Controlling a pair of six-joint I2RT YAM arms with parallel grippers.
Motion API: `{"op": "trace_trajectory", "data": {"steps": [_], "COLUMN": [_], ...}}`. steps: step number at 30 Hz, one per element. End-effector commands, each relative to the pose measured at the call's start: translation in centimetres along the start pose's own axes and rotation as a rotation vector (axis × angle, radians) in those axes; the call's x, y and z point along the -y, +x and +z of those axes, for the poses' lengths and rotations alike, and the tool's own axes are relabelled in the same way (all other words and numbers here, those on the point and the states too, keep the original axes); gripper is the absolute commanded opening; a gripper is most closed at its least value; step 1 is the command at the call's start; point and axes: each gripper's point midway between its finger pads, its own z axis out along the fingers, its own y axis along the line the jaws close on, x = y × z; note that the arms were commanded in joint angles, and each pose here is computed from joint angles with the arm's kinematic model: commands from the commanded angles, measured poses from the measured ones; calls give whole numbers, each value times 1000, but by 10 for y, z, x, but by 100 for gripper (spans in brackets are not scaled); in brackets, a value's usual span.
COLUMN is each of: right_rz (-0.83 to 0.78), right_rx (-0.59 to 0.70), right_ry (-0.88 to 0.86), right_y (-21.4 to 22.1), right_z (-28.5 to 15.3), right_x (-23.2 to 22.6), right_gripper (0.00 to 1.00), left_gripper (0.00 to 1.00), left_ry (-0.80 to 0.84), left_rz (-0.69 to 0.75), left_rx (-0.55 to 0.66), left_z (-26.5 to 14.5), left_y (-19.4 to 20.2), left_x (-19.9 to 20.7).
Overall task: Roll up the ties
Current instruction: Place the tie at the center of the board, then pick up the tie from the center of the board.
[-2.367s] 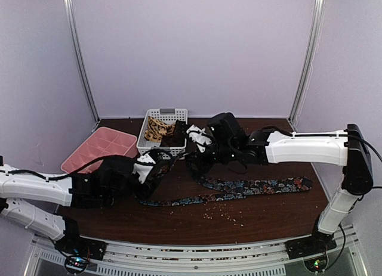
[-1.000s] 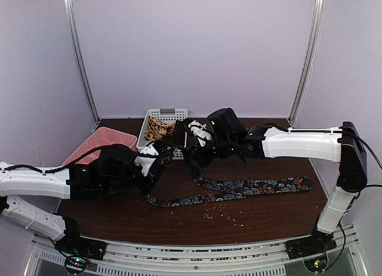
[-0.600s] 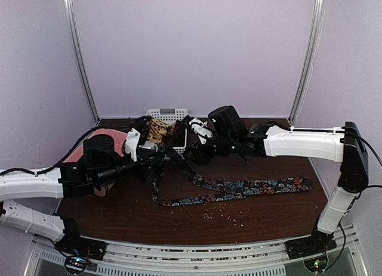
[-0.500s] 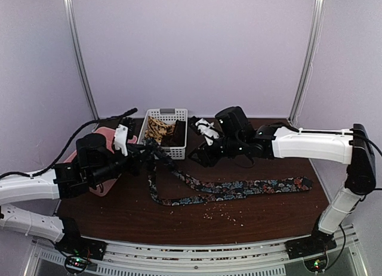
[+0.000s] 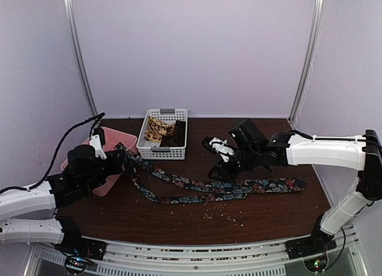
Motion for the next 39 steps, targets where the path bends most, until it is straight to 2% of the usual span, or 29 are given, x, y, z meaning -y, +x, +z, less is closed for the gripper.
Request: {"op": "trace_trajectory", "data": {"steps": [1, 6, 7, 9, 11, 15, 17, 19, 20, 24, 26, 32, 39], "right_rz": [17, 25, 32, 48, 74, 178, 244, 300, 325, 409, 454, 558, 610], "right_rx": [-78, -151, -162, -169, -165, -122, -86, -48, -28, 25, 50, 109, 120], "right_ry": [-2, 59, 73, 86, 99, 123, 117, 113, 115, 101, 94, 109, 133], "right_y": [22, 39, 42, 45, 48, 52, 54, 55, 55, 60, 62, 70, 80], "right_z": [-3, -6, -8, -11, -17, -34, -45, -54, -59, -71, -77, -93, -101], "right_x": [-2, 9, 12, 17, 23, 45, 54, 62, 67, 81, 88, 110, 124], "right_gripper": [29, 22, 21, 20, 20, 24, 27, 29, 30, 30, 31, 31, 31], "left_gripper": [0, 0, 3, 25, 41, 59, 66, 68, 68, 64, 61, 60, 60], "left_ry": [-160, -303, -329, -367, -401, -415, -374, -296, -206, 214, 325, 587, 751], "left_rz": [-90, -128, -126, -115, -105, -89, 4, 104, 166, 367, 456, 710, 902], "left_rx": [-69, -152, -162, -165, -154, -152, -163, -168, -183, -371, -478, -611, -791], "left_z": [5, 2, 0, -7, -16, -31, -34, -32, -25, 4, 22, 52, 77], "left_y": [20, 41, 43, 40, 33, 11, -4, -21, -26, -13, 11, 70, 155], "left_x": [-31, -63, -68, -76, -84, -98, -91, -71, -52, 34, 63, 158, 233]}}
